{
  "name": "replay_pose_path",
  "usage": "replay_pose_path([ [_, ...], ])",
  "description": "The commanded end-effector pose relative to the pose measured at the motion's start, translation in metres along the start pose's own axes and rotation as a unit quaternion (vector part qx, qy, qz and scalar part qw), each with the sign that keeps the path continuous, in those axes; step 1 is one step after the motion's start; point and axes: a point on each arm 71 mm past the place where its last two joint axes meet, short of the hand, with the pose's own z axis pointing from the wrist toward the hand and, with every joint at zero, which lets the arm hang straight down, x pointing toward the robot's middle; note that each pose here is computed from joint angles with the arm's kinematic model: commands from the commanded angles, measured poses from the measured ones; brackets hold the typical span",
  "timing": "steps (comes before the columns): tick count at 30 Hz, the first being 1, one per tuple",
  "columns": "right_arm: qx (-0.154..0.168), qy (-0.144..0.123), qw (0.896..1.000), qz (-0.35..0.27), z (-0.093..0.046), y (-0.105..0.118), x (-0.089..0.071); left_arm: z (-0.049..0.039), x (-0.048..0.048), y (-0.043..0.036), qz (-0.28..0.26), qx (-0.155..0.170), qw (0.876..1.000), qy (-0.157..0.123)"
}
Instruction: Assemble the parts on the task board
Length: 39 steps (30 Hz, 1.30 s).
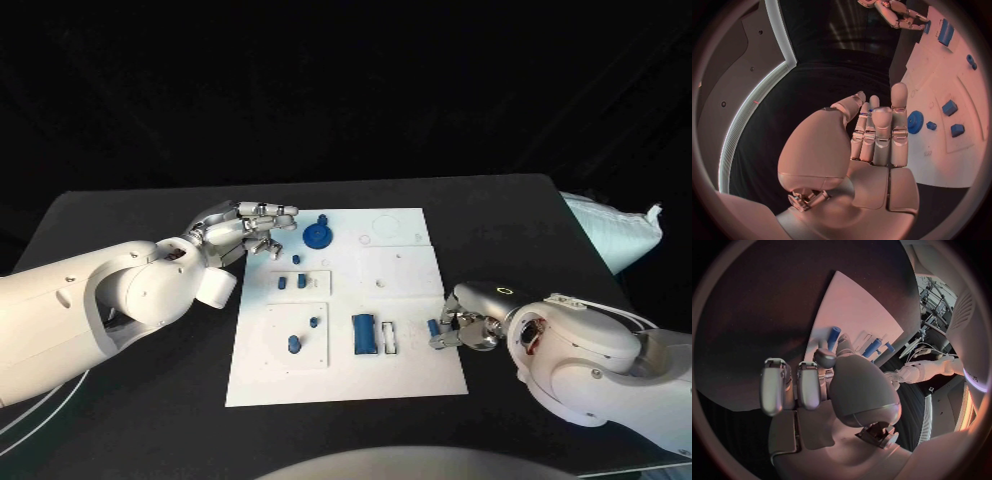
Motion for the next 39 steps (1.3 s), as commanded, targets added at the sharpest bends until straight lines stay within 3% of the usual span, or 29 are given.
replay_pose_path([
  [1,0.001,-0.003,1.000,-0.015,0.001,0.001,0.001,0.0005,0.0022,-0.0006,0.000,0.004,1.000,0.008],
  [18,-0.007,0.008,0.998,-0.069,0.015,0.010,0.015,0.0008,0.0036,0.0001,0.000,0.000,1.000,0.012],
  [39,-0.020,0.016,0.994,-0.106,0.018,0.021,0.024,0.0013,0.0055,0.0008,0.005,-0.002,1.000,0.018],
])
